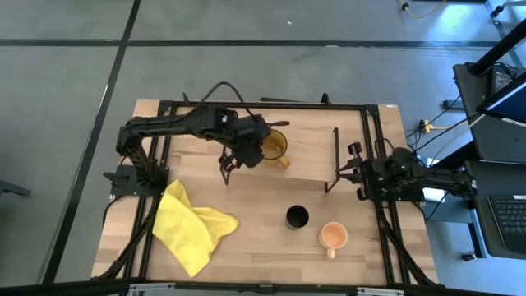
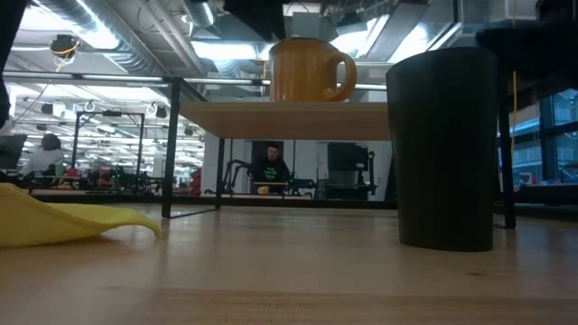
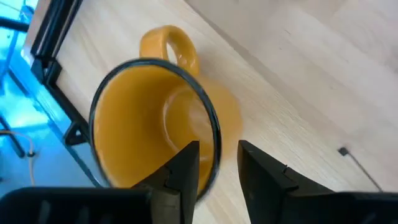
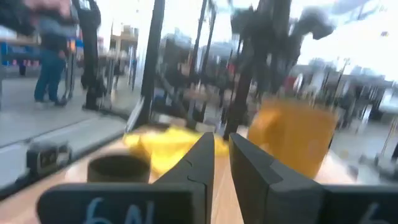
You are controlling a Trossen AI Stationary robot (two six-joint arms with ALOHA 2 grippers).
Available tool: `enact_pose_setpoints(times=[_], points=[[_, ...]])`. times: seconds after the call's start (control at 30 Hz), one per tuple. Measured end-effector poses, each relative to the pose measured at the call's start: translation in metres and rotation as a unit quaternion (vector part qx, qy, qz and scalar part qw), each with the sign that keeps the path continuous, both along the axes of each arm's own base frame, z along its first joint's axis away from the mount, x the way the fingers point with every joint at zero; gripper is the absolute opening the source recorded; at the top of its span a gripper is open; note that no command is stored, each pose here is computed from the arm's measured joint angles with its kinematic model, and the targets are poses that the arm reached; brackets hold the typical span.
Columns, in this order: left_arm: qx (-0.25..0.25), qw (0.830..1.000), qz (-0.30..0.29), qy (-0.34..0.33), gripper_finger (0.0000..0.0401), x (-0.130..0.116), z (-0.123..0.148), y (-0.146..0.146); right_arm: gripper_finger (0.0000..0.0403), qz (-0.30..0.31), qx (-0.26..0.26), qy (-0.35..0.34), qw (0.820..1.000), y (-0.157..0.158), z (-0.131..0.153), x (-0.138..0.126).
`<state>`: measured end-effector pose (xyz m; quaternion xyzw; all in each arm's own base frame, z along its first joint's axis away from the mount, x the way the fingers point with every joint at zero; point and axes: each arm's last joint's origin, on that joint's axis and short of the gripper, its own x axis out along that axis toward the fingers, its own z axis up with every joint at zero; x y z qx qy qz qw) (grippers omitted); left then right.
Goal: Stack small to large cups/mugs on shelf
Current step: Put the yellow mug on the shelf
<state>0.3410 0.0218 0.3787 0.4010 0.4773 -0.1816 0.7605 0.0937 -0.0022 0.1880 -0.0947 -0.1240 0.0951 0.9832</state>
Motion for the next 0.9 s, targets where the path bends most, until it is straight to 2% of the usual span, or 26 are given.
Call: enact_pose_setpoints(times=[0.07, 0.13, 0.23, 0.37, 0.43, 0.53, 0.63, 0.73, 0.8, 0.9], points=[[-0.020, 1.000, 0.012, -0.014, 0.0103, -0.007, 0.008, -0.001, 0.0053, -0.005, -0.009, -0.057, 0.998, 0.000, 0.010, -0.003], [-0.046, 0.998, 0.028, -0.028, 0.0102, -0.013, 0.015, -0.001, 0.0053, -0.033, 0.008, -0.090, 0.995, -0.001, 0.017, -0.005], [-0.064, 0.996, 0.058, -0.036, 0.0101, -0.017, 0.018, 0.004, 0.0053, -0.057, 0.080, -0.075, 0.992, -0.004, 0.015, -0.004], [-0.067, 0.989, 0.130, -0.028, 0.0101, -0.019, 0.015, 0.018, 0.0053, -0.042, 0.125, -0.044, 0.990, -0.005, 0.017, 0.001], [-0.077, 0.983, 0.162, -0.033, 0.0100, -0.020, 0.016, 0.025, 0.0053, -0.023, 0.122, -0.045, 0.991, -0.003, 0.032, 0.002], [-0.097, 0.974, 0.198, -0.051, 0.0100, -0.023, 0.019, 0.034, 0.0053, 0.003, 0.077, -0.050, 0.996, -0.001, 0.064, 0.005], [-0.144, 0.957, 0.240, -0.074, 0.0099, -0.029, 0.026, 0.041, 0.0053, 0.014, 0.045, 0.011, 0.999, 0.000, 0.093, 0.017], [-0.175, 0.941, 0.280, -0.079, 0.0099, -0.031, 0.027, 0.049, 0.0053, 0.007, 0.054, 0.145, 0.988, -0.002, 0.106, 0.035], [-0.186, 0.930, 0.305, -0.082, 0.0099, -0.032, 0.027, 0.054, 0.0053, -0.009, 0.085, 0.220, 0.972, -0.004, 0.113, 0.049], [-0.191, 0.922, 0.326, -0.084, 0.0099, -0.034, 0.027, 0.059, 0.0053, -0.015, 0.182, 0.268, 0.946, -0.007, 0.132, 0.071]])
